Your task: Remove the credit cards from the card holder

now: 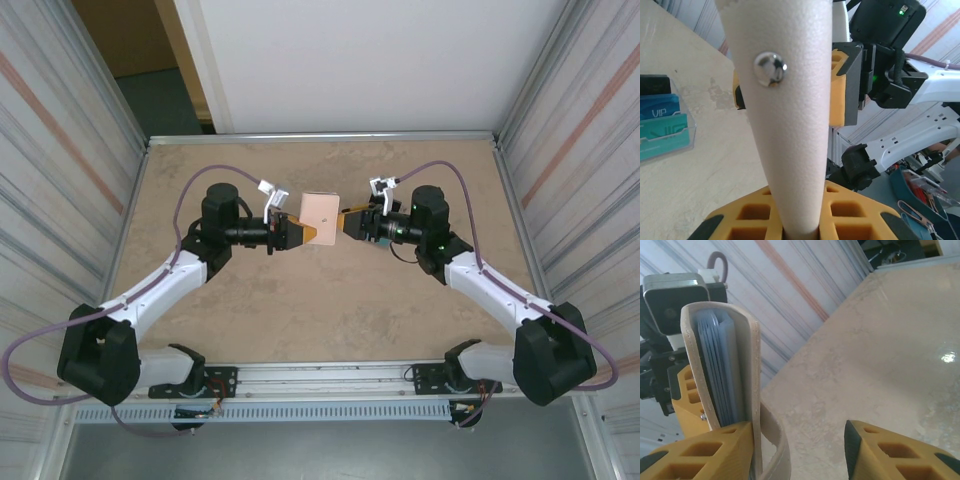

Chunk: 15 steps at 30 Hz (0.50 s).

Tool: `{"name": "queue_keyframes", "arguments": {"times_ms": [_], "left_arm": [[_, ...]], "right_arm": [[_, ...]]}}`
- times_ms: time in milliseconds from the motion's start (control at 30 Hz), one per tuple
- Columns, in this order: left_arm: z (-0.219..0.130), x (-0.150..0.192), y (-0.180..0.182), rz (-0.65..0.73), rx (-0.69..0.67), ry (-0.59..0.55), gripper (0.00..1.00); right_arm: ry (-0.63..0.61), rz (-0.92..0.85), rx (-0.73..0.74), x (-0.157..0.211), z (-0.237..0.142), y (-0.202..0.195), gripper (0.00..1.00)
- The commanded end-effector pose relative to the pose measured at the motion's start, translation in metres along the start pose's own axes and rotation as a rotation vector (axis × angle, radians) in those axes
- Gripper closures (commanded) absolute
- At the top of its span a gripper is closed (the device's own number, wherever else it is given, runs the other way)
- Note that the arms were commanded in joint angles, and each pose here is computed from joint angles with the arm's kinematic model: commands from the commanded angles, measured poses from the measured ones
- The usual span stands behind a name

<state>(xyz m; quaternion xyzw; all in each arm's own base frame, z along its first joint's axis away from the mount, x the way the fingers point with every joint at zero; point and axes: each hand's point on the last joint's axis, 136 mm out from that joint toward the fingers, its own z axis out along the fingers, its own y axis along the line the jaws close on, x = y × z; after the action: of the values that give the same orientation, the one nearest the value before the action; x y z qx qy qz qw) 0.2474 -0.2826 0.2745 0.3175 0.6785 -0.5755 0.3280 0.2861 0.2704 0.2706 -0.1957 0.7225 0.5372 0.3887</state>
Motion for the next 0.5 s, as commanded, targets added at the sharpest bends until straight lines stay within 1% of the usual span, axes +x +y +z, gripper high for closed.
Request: {"name": "queue_keyframes", "arguments": {"times_ms": [0, 33, 133, 367, 467], "left_arm": [[-0.004, -0.016, -0.029, 0.087, 0.086, -0.034, 1.00], [-0.004, -0.016, -0.029, 0.088, 0.093, -0.033, 1.00], [-0.003, -0.016, -0.033, 0.087, 0.120, -0.028, 1.00], [-0.003, -0.017, -0.037, 0.095, 0.147, -0.022, 1.00], [-0.002, -0.016, -0.037, 0.092, 0.147, -0.020, 1.00]], "right_arm": [[-0.005, -0.043, -0.106, -0.002, -0.004, 0.024, 0.50], [-0.003, -0.046, -0.127, -0.002, -0.003, 0.027, 0.50], [0.003, -0.055, -0.161, -0.003, -0.003, 0.033, 0.55], [0.036, -0.076, -0.275, 0.000, 0.001, 0.054, 0.57], [0.054, -0.083, -0.304, 0.002, 0.005, 0.062, 0.61]]}}
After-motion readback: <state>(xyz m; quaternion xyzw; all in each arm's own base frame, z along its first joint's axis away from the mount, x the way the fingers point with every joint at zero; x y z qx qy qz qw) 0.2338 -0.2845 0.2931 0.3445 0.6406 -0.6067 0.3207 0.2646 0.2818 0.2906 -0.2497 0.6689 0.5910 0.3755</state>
